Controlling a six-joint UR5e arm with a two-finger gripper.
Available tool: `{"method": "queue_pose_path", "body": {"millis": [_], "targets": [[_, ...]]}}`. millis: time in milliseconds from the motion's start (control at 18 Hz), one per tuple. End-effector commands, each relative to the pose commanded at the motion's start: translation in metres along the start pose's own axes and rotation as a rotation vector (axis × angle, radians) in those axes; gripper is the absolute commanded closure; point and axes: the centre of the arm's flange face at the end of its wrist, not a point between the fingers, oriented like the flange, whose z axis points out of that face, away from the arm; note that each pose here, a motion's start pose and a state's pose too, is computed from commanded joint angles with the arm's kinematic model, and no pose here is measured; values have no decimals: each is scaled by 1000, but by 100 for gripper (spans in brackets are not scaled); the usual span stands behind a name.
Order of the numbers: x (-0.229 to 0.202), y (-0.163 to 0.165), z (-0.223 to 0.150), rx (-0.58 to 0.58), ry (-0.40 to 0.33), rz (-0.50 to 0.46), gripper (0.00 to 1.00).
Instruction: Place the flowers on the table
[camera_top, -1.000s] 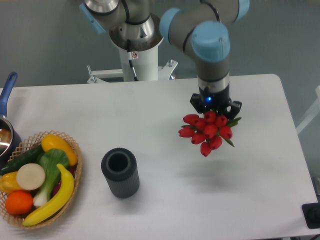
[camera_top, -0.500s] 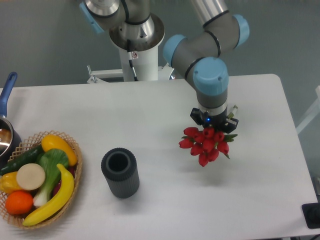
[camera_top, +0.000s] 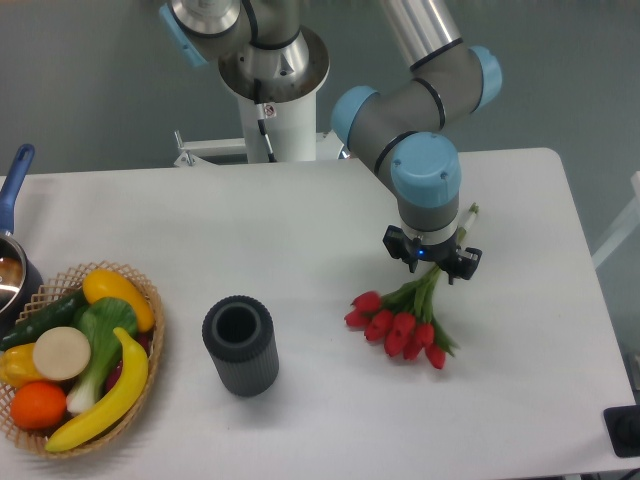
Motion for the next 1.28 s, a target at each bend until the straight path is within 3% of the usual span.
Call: {"method": "queue_pose_path", "body": {"millis": [278,500,722,1000,1278], "targets": [[-35,12,-27,44,-47,-40,0],[-65,44,-46,188,-14,-32,0],[-76,72,-58,267,-21,94,0],[-80,101,-53,263,-34,233,0],[-84,122,-40,254,-18,217,0]]}}
